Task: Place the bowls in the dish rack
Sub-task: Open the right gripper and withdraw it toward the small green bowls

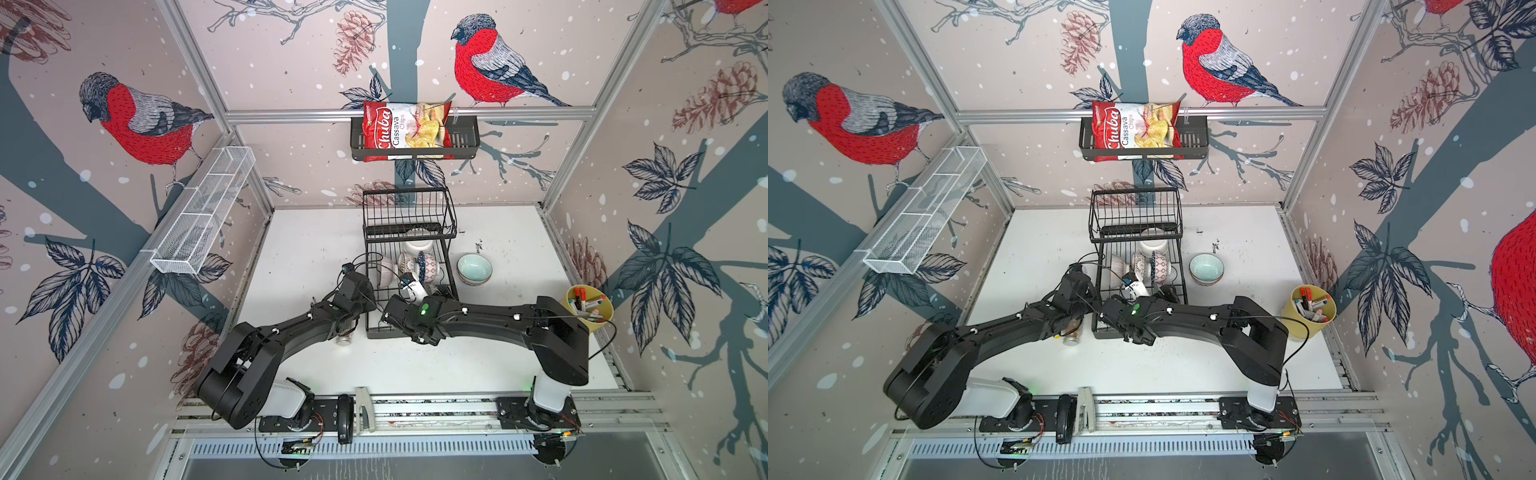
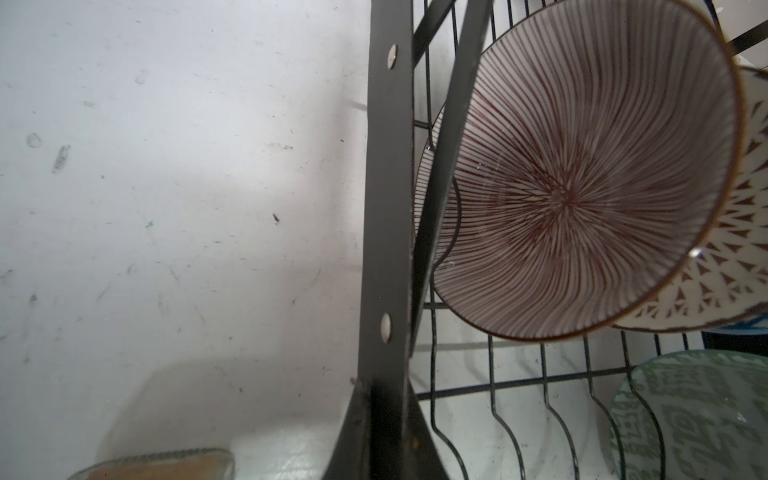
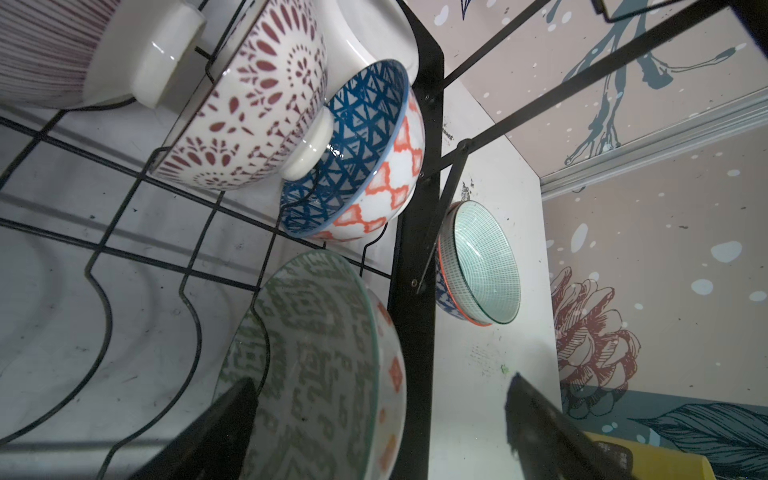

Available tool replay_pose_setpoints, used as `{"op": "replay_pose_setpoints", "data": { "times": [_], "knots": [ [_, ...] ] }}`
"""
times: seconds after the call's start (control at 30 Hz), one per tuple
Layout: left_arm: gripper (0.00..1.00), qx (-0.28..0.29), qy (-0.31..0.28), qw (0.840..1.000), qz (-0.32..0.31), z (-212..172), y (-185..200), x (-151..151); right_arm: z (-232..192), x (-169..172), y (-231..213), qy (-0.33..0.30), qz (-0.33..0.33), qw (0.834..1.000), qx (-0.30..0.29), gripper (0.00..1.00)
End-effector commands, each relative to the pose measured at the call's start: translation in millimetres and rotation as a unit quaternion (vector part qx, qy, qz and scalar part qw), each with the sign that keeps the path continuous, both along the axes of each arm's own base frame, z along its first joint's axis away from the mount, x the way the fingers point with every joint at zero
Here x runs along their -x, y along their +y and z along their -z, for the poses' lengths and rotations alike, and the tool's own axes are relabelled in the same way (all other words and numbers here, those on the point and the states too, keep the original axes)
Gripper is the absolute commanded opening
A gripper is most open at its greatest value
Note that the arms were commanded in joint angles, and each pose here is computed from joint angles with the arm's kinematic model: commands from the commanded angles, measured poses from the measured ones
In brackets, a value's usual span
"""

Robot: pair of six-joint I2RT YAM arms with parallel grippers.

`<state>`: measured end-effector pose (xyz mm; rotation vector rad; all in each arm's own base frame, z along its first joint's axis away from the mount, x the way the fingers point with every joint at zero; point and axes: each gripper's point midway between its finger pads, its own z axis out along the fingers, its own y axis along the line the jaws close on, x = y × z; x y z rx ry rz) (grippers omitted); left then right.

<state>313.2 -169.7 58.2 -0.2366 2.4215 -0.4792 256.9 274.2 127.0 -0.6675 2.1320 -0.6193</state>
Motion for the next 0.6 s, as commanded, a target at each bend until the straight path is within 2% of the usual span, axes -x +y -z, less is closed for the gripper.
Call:
{"op": "replay_pose_setpoints", "data": {
  "times": [0.0,0.2,0.57],
  "knots": [
    [0.00,0.072,0.027,0.997,0.017,-2,-23,6,-7,0,8,0.009,-0.001,0.999,-0.038,0.98],
    [0.00,0.075,0.030,0.997,0.021,-1,-26,4,-22,-1,13,0.025,-0.011,0.995,-0.094,0.99],
    [0.00,0.077,0.035,0.996,0.027,1,-29,3,-32,-4,-3,0.039,0.004,0.987,-0.157,0.99]
  ]
}}
